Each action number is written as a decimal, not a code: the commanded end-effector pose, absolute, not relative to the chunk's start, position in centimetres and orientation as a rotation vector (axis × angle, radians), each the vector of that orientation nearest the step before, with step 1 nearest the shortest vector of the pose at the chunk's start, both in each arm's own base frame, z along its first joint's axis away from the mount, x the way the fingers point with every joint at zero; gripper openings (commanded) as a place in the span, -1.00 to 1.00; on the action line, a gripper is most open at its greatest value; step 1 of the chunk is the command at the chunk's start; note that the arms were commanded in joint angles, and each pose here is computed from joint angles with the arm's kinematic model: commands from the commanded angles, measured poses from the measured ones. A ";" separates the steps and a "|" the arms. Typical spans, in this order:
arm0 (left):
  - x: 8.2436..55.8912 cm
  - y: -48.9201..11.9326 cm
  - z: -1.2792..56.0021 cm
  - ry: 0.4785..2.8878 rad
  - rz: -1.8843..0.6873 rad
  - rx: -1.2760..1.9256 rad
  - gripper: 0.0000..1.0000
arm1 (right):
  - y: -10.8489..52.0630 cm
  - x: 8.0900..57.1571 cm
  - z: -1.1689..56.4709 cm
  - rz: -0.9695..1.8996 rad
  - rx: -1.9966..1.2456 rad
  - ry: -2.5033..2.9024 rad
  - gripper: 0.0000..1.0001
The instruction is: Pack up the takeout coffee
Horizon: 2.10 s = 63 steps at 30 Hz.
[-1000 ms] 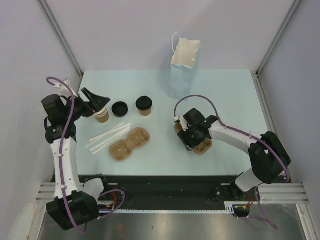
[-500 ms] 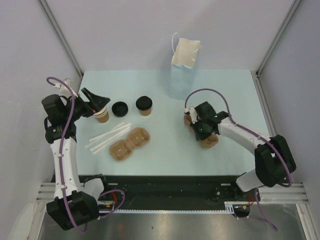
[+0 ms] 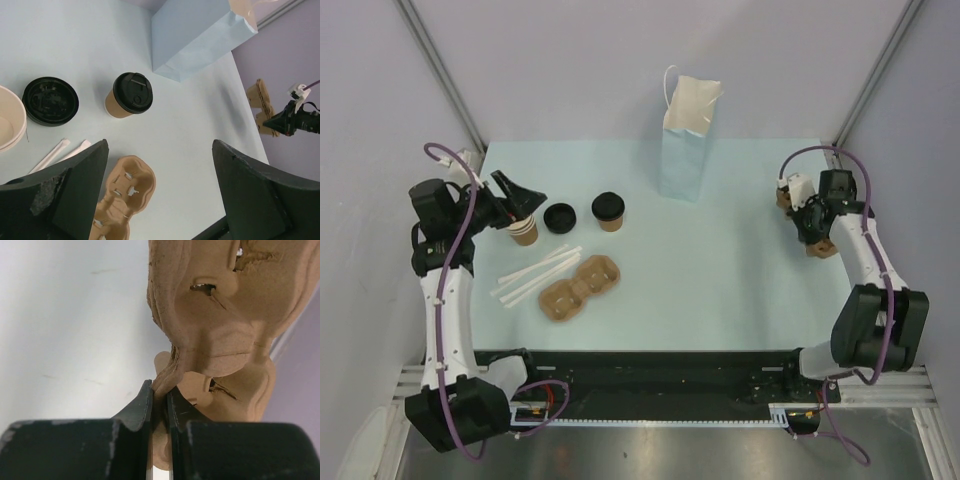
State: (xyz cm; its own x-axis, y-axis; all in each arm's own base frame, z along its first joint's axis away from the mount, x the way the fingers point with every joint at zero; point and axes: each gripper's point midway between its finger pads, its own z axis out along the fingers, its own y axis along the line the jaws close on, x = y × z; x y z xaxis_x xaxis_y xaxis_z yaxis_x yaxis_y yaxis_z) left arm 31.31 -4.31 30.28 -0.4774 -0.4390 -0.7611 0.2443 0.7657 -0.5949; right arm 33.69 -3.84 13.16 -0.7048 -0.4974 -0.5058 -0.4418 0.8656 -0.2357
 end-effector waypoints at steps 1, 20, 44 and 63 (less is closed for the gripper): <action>31.7 -4.3 31.4 1.890 -0.740 -0.069 0.80 | -7.1 37.2 12.8 -0.214 -0.837 2.409 -1.00; 32.9 -4.5 31.1 1.933 -0.673 0.023 0.82 | -11.5 41.3 8.2 -0.185 -0.615 2.595 -0.57; 44.7 -24.0 38.2 1.088 -0.214 1.475 0.91 | 1.3 36.3 25.3 0.387 -0.457 2.316 0.99; 51.9 -34.5 30.6 0.933 -0.151 1.601 0.55 | 0.9 32.2 23.8 0.500 -0.371 2.364 0.99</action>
